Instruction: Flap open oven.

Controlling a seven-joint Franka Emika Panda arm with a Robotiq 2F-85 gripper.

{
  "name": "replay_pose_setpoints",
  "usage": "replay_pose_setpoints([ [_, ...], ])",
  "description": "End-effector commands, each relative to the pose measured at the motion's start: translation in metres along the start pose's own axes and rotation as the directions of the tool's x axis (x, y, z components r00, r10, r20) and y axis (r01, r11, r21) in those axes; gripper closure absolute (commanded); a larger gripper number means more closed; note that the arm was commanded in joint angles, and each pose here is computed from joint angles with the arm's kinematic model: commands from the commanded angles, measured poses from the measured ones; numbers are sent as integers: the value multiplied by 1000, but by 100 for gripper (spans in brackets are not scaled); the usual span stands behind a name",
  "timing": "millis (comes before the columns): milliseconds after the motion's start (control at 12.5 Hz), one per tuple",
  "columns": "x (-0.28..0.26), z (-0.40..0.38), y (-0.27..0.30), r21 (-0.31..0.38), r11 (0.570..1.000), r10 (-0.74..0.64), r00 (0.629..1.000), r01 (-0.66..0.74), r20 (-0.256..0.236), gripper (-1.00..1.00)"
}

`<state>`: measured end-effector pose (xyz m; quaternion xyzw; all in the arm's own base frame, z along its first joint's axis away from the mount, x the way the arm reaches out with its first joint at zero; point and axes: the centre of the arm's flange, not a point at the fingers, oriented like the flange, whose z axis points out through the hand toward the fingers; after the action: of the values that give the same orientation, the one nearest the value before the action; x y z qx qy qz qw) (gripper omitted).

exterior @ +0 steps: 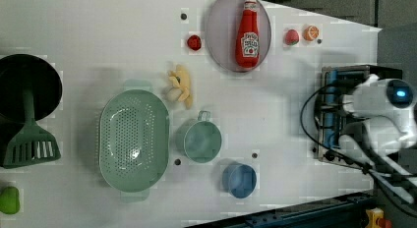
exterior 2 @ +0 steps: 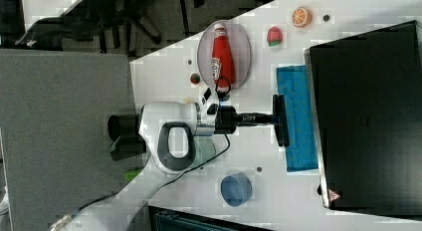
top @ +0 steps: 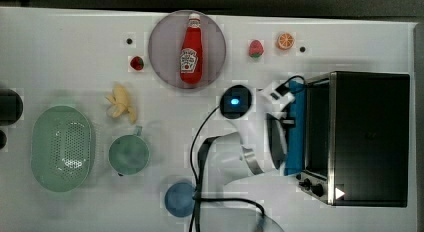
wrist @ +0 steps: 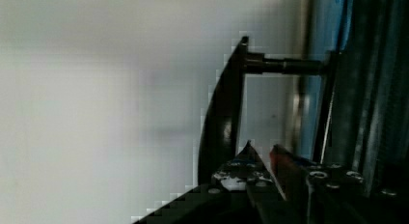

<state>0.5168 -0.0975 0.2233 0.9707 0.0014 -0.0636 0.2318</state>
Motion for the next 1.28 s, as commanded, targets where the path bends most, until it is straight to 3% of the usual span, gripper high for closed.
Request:
replay_pose_setpoints([
  [80,-2,16,-53,-94,991,91,996,-93,-16,65],
  [400,2,40,-98,-210,975,63,998,-68,-31,65],
  [720,6,58,-129,-249,969,4,1000,-7,-11,65],
  [960,8,60,-129,-249,969,3,1000,-7,-14,65],
  [1280,24,16,-110,-145,983,103,990,-117,-102,65],
])
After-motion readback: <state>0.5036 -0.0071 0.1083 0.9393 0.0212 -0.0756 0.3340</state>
